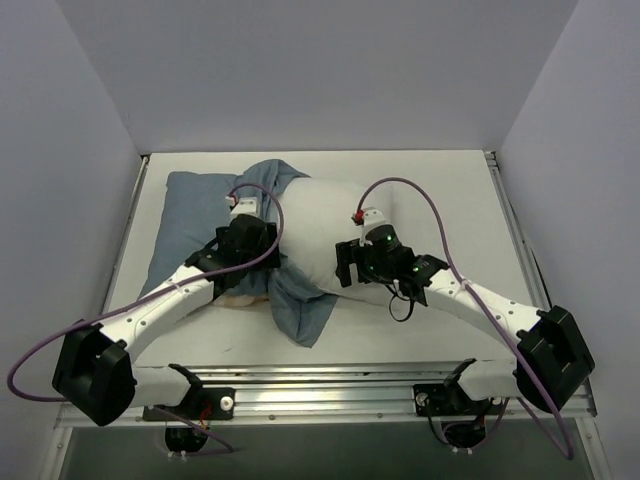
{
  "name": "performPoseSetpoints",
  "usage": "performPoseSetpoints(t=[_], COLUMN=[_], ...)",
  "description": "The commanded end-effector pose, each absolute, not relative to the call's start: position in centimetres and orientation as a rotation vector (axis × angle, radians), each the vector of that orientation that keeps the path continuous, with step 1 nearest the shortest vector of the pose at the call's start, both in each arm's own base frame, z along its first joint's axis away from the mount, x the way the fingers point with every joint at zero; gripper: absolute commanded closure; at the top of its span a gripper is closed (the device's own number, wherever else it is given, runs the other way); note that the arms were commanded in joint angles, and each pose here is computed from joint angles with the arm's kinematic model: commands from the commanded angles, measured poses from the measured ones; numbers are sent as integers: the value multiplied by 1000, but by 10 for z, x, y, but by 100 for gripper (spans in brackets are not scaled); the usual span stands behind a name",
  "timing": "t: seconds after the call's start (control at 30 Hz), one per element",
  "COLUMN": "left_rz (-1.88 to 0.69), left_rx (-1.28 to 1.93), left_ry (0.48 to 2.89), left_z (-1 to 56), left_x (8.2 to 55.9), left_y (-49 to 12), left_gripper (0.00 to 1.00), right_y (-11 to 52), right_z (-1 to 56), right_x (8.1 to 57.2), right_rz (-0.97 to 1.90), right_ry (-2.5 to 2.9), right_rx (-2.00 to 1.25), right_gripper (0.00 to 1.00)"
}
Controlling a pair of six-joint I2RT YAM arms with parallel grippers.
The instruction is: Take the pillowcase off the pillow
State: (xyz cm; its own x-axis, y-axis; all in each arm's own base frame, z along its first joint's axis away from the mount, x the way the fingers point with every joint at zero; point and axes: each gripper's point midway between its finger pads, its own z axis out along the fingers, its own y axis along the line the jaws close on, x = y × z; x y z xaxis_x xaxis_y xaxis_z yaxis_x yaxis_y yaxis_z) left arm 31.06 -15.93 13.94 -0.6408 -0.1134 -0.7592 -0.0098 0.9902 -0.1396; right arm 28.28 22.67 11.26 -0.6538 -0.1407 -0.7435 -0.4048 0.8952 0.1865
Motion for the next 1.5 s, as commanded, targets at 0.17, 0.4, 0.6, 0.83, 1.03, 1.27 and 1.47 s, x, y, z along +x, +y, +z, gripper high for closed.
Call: performPoseSetpoints(t=[0.17, 0.4, 0.6, 0.83, 1.03, 1.27, 1.47], left_rz=[-360, -293, -255, -203, -223, -283, -352], left_rx=[0, -77, -173, -243, -274, -256, -230], left_ry=[1968, 1915, 1977, 2044, 2062, 2113, 2084], left_z=[218, 238, 235, 220, 207, 189, 192], left_x=[373, 338, 299, 273, 268, 271, 285], left_y=[-205, -159, -124, -96, -93, -108, -125], left_gripper=[7, 4, 3, 3, 4, 3, 2], right_y=[265, 266, 278, 304, 316, 309, 309], right_z=[139, 162, 192, 178, 125, 82, 99], right_x=[237, 241, 259, 279, 298, 326, 329], right_rz=[623, 291, 3, -135, -181, -189, -108], right_ry=[2228, 2106, 1985, 1933, 1974, 2055, 2060], right_rx=[-447, -608, -689, -825, -936, -925, -870], right_gripper=[15, 11, 0, 0, 0, 60, 100])
